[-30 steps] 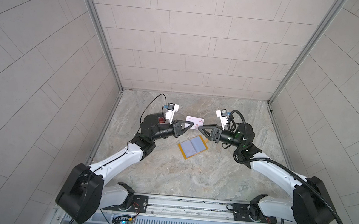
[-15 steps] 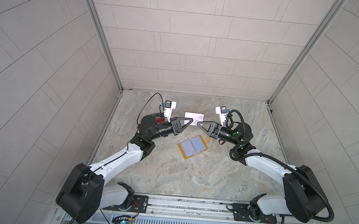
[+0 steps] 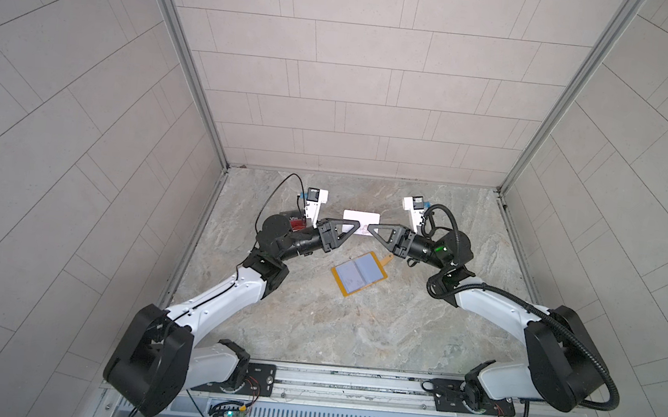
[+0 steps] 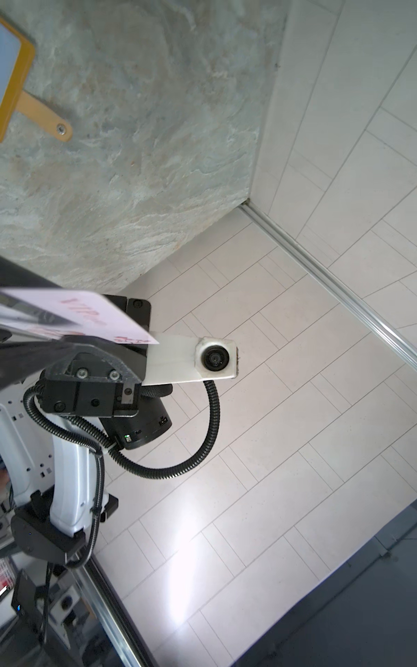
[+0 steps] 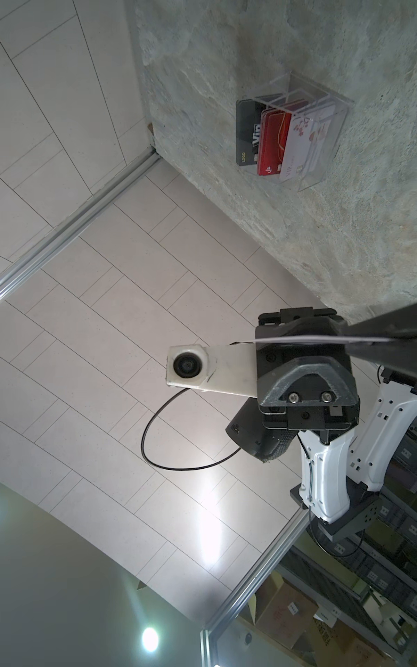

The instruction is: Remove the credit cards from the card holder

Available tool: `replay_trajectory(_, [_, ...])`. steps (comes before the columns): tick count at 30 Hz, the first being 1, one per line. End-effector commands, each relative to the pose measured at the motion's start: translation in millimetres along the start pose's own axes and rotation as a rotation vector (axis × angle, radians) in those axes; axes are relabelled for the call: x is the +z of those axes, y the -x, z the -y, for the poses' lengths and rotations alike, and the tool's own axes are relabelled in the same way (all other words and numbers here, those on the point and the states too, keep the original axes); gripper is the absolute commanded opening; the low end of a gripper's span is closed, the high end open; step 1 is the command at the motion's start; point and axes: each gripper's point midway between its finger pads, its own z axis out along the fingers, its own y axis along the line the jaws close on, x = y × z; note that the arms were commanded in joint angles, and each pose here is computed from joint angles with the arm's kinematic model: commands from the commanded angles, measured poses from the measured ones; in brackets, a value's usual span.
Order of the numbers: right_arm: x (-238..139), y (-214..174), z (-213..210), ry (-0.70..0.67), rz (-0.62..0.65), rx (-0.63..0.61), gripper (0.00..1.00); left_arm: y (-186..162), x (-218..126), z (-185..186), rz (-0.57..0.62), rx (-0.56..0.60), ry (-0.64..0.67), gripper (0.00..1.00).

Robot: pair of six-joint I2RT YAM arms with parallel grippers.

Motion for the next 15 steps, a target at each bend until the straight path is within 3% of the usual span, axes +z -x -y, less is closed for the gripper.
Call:
replay_trajectory(1, [-0.2,2.2,-16.4,0.035,-0.040,-0.071,0.00,1.4,-8.1,6.5,-0.015,0.074,0.027,0.37])
replay_trajectory(7, [-13.0,-27.1,-11.3,-0.071,-0.241,-0.143,0.00,-13.3,-28.3,-1.8,-0.154,0.205,0.154,0.66])
replay_trajectory(10, [-25.3,-45.7,-11.5,-0.125,-0.369,-0.184,0.00,-27.3,-35.6,3.4,-0.278,0.254,0.152,0.70])
replay_trajectory(15, [-36.2,-64.0,-17.9,-0.115,-0.483,-0.220,0.00,-56.3,-49.8,16.0,-0.523,0.302,0.102,0.68])
